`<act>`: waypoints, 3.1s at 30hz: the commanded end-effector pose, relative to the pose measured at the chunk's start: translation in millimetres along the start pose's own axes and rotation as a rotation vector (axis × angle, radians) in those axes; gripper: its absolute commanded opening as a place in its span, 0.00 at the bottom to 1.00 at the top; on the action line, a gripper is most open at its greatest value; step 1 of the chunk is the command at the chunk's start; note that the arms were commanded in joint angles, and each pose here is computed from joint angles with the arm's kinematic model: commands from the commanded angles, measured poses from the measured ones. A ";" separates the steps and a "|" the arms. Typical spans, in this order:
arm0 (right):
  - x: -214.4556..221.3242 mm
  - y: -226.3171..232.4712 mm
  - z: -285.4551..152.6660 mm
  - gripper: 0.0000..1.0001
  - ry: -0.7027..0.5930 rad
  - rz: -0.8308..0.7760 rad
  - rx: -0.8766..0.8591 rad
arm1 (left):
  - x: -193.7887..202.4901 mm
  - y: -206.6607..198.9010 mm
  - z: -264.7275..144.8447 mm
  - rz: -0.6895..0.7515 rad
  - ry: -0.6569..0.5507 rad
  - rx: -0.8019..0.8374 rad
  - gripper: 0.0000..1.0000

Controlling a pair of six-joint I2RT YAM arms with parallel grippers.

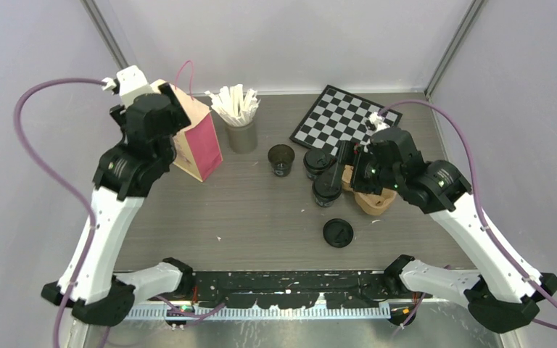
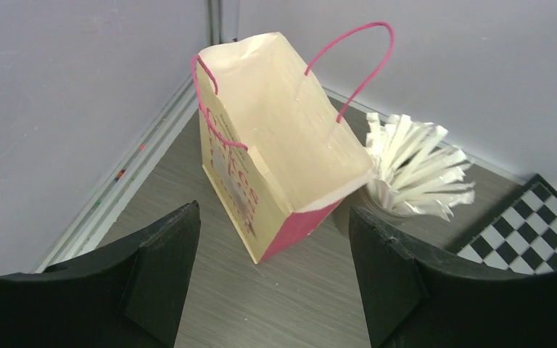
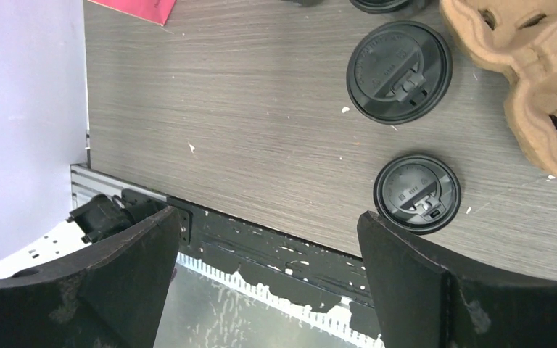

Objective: Pack the takeout coffee

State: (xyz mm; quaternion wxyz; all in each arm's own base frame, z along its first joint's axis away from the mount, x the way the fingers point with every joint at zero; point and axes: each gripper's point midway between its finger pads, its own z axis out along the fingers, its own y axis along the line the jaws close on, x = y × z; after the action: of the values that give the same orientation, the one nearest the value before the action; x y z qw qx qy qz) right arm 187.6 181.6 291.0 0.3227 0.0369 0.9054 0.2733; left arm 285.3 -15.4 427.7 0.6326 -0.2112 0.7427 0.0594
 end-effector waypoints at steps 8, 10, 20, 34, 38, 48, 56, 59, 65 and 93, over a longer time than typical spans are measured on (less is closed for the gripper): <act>-19.2 30.5 -4.6 0.95 0.032 -0.058 -0.052 | 48.5 -13.4 86.4 -0.197 0.226 -0.054 0.68; -15.9 29.3 -4.5 0.95 0.043 -0.056 -0.052 | 58.4 -9.2 96.2 -0.199 0.257 -0.082 0.67; -11.1 25.4 -10.8 0.95 0.054 -0.082 -0.051 | 91.1 13.4 115.1 -0.122 0.293 -0.176 0.61; -14.8 30.7 -4.1 0.95 0.072 -0.100 -0.053 | 104.9 17.1 134.7 -0.113 0.302 -0.140 0.42; -21.7 36.3 -7.8 0.95 0.036 -0.092 -0.077 | 107.8 18.5 128.6 -0.088 0.327 -0.125 0.26; -19.3 33.0 -10.7 0.95 0.026 -0.094 -0.079 | 98.1 18.6 76.1 -0.054 0.399 -0.009 0.00; -24.6 36.5 -9.8 0.95 0.024 -0.139 -0.084 | 107.4 30.3 -0.1 -0.084 0.515 0.084 0.00; -26.8 38.1 -9.8 0.95 0.026 -0.163 -0.086 | 110.8 28.7 -26.9 -0.135 0.543 0.141 0.00; -28.5 39.5 -9.4 0.95 0.034 -0.177 -0.082 | 120.0 6.6 -75.7 -0.328 0.622 0.309 0.00; -41.4 20.8 7.7 0.95 -0.010 -0.211 0.038 | 142.8 -20.5 -112.6 -0.492 0.756 0.499 0.00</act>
State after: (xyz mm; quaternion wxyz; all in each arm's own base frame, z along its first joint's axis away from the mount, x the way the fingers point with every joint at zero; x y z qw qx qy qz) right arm 217.6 197.5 309.7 0.3229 -0.0583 0.9176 0.2243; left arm 170.9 -100.1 305.2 0.3358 -0.2448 0.8506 -0.3221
